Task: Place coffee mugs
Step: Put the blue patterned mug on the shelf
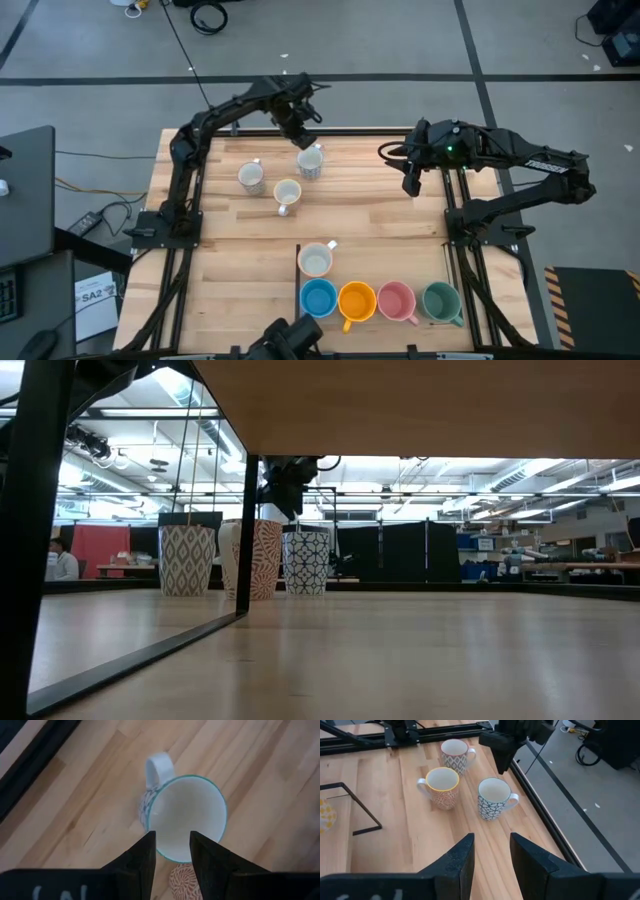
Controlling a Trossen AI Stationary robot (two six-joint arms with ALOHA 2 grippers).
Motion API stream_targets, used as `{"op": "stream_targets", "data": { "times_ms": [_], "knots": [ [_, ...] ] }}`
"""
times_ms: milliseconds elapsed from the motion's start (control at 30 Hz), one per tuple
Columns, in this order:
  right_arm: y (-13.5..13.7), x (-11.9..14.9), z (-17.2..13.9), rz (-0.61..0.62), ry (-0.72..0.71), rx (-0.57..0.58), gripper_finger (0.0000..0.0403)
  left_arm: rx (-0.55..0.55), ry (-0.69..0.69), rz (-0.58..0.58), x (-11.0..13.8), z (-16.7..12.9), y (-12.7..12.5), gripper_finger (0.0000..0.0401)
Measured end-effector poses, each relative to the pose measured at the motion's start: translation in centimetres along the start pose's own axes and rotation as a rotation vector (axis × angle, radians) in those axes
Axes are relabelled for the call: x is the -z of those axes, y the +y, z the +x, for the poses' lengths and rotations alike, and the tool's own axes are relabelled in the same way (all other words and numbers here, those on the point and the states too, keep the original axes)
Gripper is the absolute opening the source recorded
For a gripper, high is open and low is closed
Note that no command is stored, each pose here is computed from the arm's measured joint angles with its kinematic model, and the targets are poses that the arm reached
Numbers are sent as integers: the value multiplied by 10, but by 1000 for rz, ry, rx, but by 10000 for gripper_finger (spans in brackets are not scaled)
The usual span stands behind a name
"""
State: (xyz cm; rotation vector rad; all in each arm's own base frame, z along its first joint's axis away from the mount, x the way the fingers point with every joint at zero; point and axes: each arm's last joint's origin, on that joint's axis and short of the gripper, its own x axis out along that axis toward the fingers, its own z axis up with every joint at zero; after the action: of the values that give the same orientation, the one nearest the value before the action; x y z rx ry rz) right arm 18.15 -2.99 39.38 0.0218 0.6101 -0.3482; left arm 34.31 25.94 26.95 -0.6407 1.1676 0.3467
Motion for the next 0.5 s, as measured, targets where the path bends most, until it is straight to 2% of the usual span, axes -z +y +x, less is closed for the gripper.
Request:
{"op": "stream_targets", "data": {
  "times_ms": [200,500],
  "knots": [
    [0,0,0,0,1,-13,130,-70,4,17,1,3,-5,126],
    [1,0,0,0,2,-48,130,-84,104,13,16,33,-4,126]
  ]
}}
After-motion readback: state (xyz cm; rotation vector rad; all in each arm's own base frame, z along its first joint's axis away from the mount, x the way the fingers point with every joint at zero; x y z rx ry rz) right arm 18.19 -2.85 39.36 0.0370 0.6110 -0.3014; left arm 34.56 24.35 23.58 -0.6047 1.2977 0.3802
